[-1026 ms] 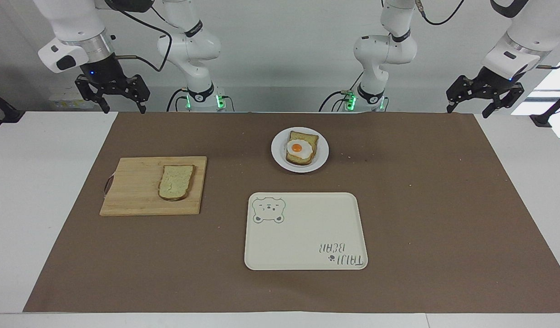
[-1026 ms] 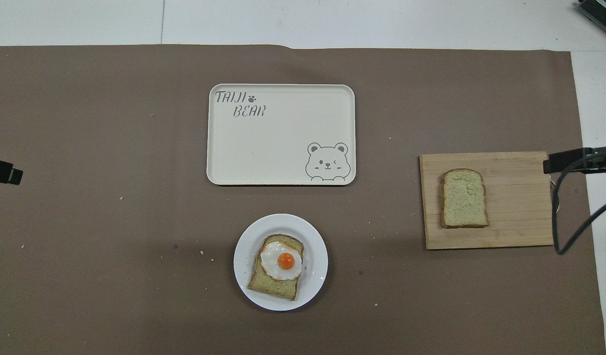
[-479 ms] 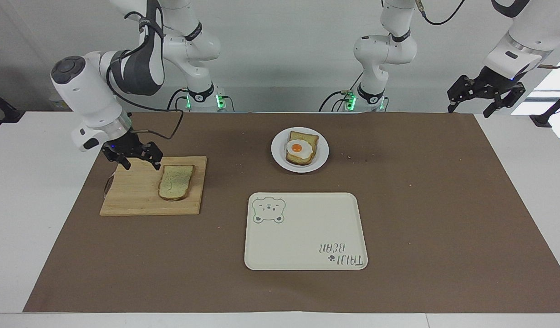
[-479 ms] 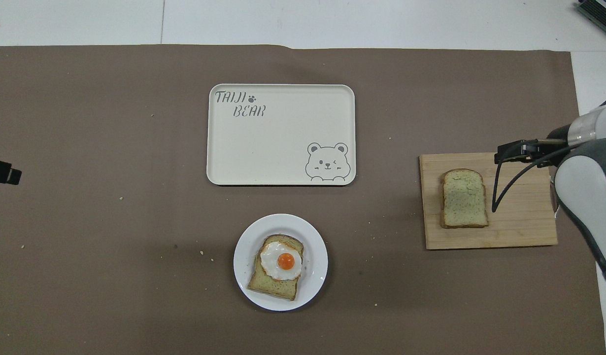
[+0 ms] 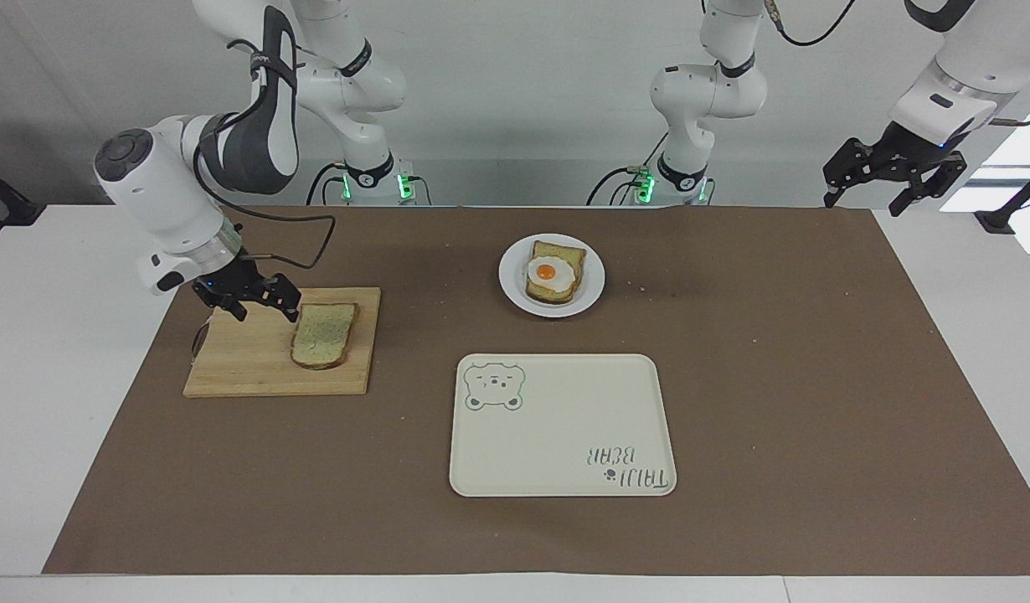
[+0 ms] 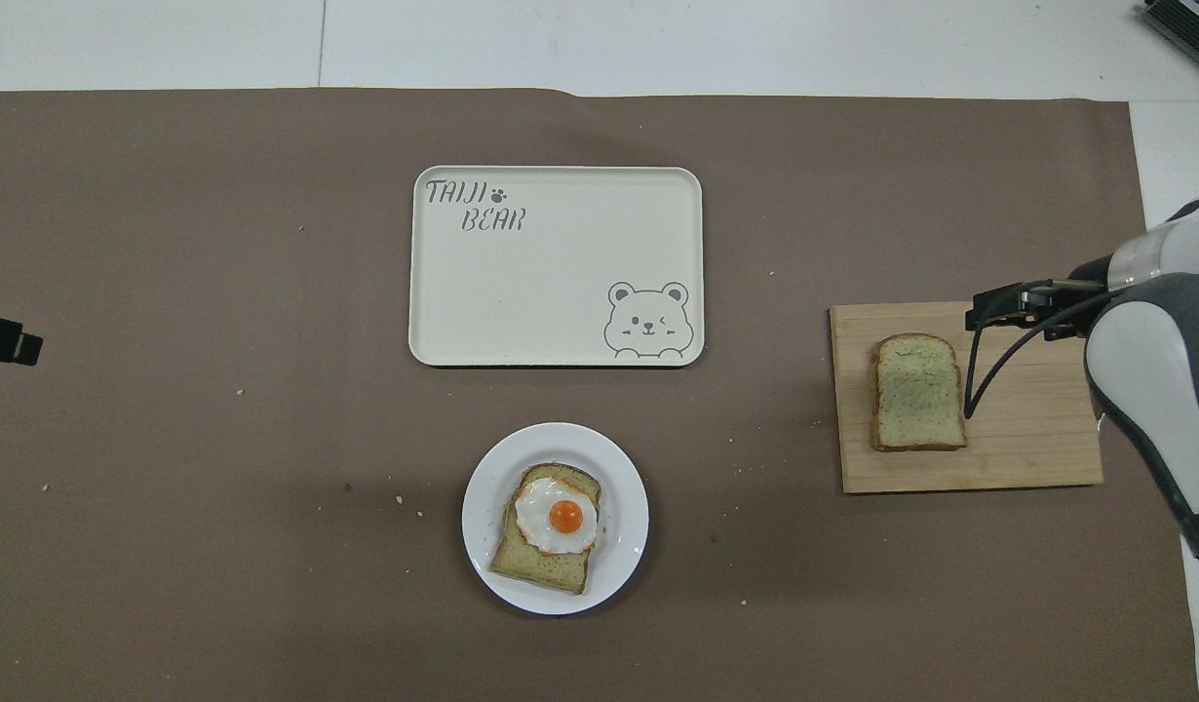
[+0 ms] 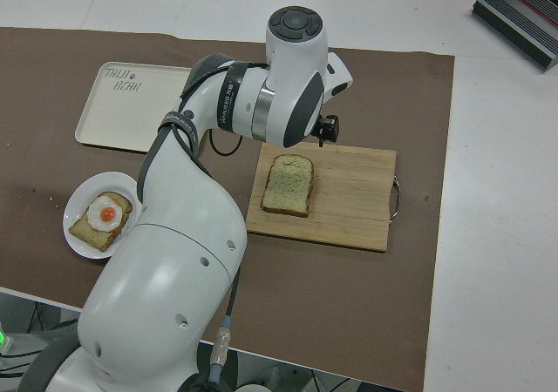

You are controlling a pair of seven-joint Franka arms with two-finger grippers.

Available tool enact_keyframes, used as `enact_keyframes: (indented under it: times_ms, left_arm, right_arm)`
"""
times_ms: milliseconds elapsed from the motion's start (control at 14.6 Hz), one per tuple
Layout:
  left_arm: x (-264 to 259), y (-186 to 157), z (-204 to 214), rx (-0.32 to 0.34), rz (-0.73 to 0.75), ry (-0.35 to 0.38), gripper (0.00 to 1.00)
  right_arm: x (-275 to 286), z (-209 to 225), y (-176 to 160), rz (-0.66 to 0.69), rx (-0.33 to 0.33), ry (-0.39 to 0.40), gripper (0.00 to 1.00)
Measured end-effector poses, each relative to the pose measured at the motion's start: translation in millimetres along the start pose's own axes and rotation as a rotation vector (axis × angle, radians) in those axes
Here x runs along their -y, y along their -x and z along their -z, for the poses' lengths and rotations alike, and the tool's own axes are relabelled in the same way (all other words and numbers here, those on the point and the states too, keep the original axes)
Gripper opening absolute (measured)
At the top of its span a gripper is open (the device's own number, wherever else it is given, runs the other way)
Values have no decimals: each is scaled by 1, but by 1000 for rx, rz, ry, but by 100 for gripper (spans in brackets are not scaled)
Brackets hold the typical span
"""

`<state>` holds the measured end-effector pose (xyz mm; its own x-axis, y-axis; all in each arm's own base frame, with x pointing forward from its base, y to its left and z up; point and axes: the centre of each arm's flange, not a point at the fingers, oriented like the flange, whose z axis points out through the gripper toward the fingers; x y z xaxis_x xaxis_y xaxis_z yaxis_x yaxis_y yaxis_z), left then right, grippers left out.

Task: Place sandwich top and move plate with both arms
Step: 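Reach the right gripper over the bread slice on the cutting board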

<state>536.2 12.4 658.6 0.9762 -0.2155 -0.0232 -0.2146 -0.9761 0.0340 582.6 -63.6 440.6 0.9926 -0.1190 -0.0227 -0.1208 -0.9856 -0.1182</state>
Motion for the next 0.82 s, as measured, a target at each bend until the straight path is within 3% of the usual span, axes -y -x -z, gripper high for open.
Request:
enact_keyframes:
  times_ms: [411, 821]
  left_arm:
    - [0, 0, 0, 0, 1, 0, 100]
    - [0, 0, 0, 0, 4, 0, 100]
  right_arm:
    - [-21, -28, 9, 26, 11, -63, 100]
    - [-29, -75, 16, 75, 19, -51, 100]
